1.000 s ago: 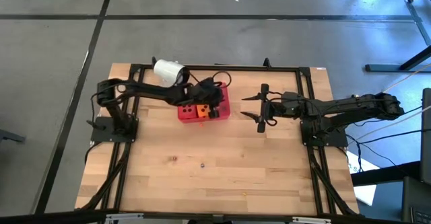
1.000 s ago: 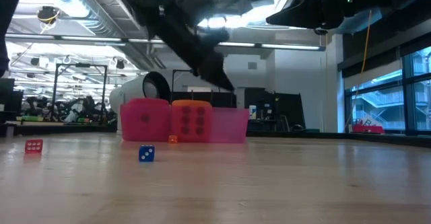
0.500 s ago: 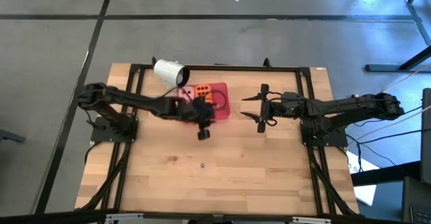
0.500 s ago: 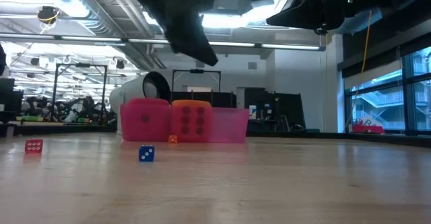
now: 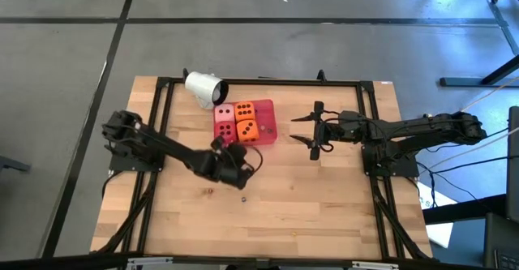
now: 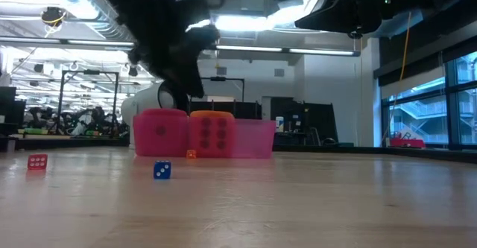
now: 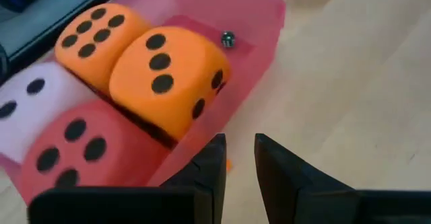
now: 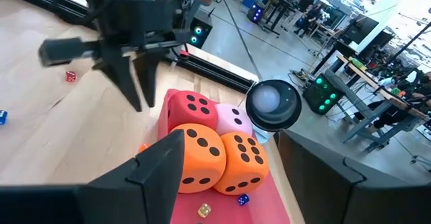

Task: Pick & Place Dice
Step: Put the small orange dice into the red bin

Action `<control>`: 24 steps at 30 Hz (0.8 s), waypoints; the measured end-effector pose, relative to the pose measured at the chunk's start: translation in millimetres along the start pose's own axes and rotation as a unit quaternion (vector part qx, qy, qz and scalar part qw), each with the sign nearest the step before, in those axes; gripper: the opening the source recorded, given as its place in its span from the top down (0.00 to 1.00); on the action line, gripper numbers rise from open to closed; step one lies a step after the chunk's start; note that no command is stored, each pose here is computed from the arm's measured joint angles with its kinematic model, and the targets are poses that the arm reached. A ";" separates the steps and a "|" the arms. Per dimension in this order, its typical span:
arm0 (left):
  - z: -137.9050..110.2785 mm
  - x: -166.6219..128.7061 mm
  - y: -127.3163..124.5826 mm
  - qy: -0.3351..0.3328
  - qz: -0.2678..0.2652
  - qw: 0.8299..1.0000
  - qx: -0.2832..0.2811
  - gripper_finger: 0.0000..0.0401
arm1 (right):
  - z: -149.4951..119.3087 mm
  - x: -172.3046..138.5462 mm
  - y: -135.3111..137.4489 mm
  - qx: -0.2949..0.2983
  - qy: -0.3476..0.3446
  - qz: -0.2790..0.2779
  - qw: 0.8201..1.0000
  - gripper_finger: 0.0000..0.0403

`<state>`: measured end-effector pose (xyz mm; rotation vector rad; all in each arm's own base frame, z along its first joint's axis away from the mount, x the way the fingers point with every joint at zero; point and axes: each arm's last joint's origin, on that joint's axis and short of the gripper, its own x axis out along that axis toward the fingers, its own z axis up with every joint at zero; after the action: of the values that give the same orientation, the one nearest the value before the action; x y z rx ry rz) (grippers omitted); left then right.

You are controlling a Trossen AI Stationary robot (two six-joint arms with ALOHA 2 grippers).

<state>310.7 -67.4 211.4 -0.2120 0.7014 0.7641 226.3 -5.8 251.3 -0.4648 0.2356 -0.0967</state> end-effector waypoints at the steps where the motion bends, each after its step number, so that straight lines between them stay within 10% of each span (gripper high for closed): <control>1: -5.0 1.3 -3.4 -0.003 0.008 1.000 -0.003 0.82 | 0.0 0.0 0.0 0.000 0.000 0.000 1.000 0.40; 24: -33.6 57.3 -9.3 0.038 0.081 0.980 -0.180 0.53 | -0.2 0.0 0.1 0.002 0.000 0.000 1.000 0.40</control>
<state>329.5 -56.0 148.0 -0.5202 0.6543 1.0428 226.2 -5.7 251.1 -0.4611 0.2364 -0.0963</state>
